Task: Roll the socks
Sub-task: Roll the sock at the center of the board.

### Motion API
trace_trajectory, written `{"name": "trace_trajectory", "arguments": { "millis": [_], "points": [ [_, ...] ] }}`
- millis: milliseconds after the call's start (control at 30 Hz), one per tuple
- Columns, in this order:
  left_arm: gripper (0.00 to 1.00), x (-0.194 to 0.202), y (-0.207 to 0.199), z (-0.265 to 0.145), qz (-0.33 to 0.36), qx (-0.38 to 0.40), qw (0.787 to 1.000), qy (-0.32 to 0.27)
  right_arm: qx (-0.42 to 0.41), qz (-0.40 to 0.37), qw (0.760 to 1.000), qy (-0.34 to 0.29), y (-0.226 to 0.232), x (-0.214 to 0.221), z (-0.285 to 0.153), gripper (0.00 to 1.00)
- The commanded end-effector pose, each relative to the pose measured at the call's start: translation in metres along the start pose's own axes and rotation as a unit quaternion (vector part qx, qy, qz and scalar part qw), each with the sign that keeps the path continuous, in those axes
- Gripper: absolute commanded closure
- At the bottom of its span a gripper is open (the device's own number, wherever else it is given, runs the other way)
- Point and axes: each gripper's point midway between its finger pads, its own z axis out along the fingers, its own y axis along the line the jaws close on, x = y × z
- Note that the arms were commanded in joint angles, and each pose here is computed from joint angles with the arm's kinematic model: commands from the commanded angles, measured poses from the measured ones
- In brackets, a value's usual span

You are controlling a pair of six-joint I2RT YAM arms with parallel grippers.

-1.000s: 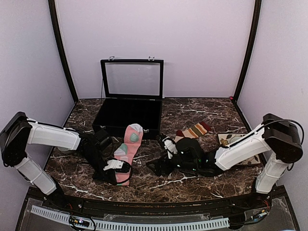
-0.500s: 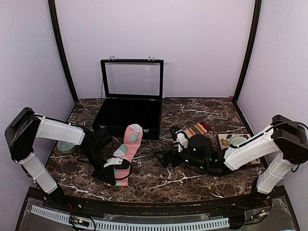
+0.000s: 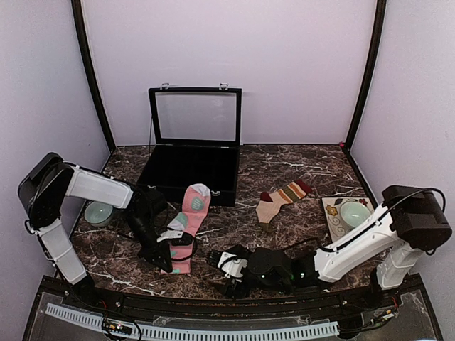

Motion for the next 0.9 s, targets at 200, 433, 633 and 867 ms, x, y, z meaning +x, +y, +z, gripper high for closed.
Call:
{"name": "trace_trajectory", "arguments": {
  "millis": [200, 433, 633, 867],
  "points": [
    [0.93, -0.005, 0.006, -0.003, -0.007, 0.018, 1.0, 0.008, -0.098, -0.186, 0.977, -0.019, 0.063, -0.03, 0.062, 0.26],
    [0.93, -0.001, 0.005, -0.003, -0.01, 0.021, 1.0, 0.017, -0.149, -0.189, 0.97, -0.017, 0.075, -0.03, 0.094, 0.52],
    [0.92, 0.002, 0.002, -0.002, -0.009, 0.027, 0.999, 0.018, -0.158, -0.177, 0.971, 0.006, 0.067, -0.008, 0.106, 0.52],
    [0.91, 0.001, -0.001, -0.003, -0.003, 0.03, 0.999, 0.017, -0.146, -0.171, 0.974, 0.007, 0.053, -0.012, 0.122, 0.54]
  ]
}}
